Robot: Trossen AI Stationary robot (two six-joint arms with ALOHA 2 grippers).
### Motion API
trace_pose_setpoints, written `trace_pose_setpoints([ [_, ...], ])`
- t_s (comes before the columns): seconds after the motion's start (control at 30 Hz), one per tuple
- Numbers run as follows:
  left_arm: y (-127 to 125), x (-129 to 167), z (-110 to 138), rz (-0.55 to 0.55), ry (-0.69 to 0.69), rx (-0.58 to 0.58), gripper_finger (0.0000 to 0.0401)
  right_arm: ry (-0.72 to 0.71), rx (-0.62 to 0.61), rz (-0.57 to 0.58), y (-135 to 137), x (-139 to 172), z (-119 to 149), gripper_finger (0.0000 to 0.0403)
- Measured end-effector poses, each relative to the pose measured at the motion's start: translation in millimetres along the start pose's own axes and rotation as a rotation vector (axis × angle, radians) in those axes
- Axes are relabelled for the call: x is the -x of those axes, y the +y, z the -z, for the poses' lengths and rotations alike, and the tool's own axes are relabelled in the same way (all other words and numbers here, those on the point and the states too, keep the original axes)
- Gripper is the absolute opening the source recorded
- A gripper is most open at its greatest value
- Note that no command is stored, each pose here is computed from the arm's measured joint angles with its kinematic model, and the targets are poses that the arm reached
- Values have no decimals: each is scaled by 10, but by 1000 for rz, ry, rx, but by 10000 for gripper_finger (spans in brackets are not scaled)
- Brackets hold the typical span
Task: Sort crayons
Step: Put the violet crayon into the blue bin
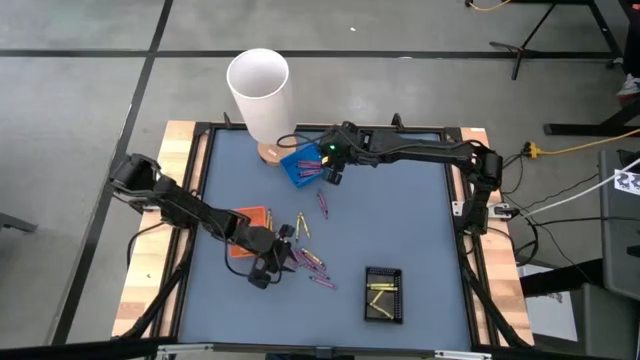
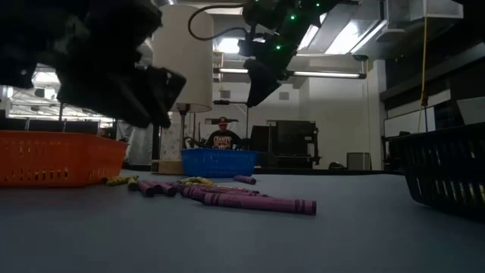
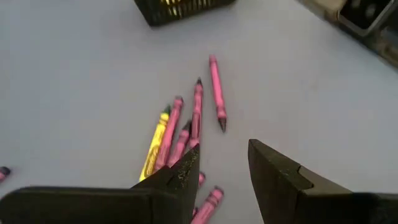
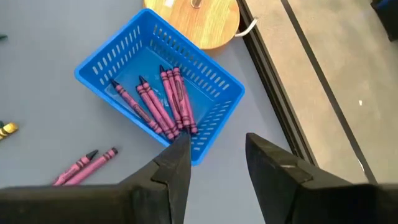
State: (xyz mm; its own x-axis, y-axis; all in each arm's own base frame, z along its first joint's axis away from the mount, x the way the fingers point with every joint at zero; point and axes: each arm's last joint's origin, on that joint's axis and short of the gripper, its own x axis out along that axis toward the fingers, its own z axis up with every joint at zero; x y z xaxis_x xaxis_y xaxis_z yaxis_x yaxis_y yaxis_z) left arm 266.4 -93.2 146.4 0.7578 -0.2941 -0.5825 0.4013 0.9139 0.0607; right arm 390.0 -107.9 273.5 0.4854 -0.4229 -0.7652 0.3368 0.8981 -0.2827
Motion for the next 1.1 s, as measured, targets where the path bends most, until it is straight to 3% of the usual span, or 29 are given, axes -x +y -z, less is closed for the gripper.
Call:
trace_pose_setpoints([
  [0.23, 116, -12, -28, 33, 25, -21, 120, -6, -3, -26, 9, 1, -5, 152],
  [0.43, 164, 18, -363, 34, 177, -183, 101, -5, -3, -26, 8, -1, -3, 152],
  [0.63, 212, 71, -594, -1, 329, -217, 91, 11, 2, -28, 10, 1, 12, 152],
  [0.83, 158, -95, -477, 55, 472, -245, 90, 35, 9, -30, 12, 0, 36, 152],
  [1.1, 127, -269, -346, 87, 526, -288, 90, 44, 11, -31, 13, 1, 45, 152],
])
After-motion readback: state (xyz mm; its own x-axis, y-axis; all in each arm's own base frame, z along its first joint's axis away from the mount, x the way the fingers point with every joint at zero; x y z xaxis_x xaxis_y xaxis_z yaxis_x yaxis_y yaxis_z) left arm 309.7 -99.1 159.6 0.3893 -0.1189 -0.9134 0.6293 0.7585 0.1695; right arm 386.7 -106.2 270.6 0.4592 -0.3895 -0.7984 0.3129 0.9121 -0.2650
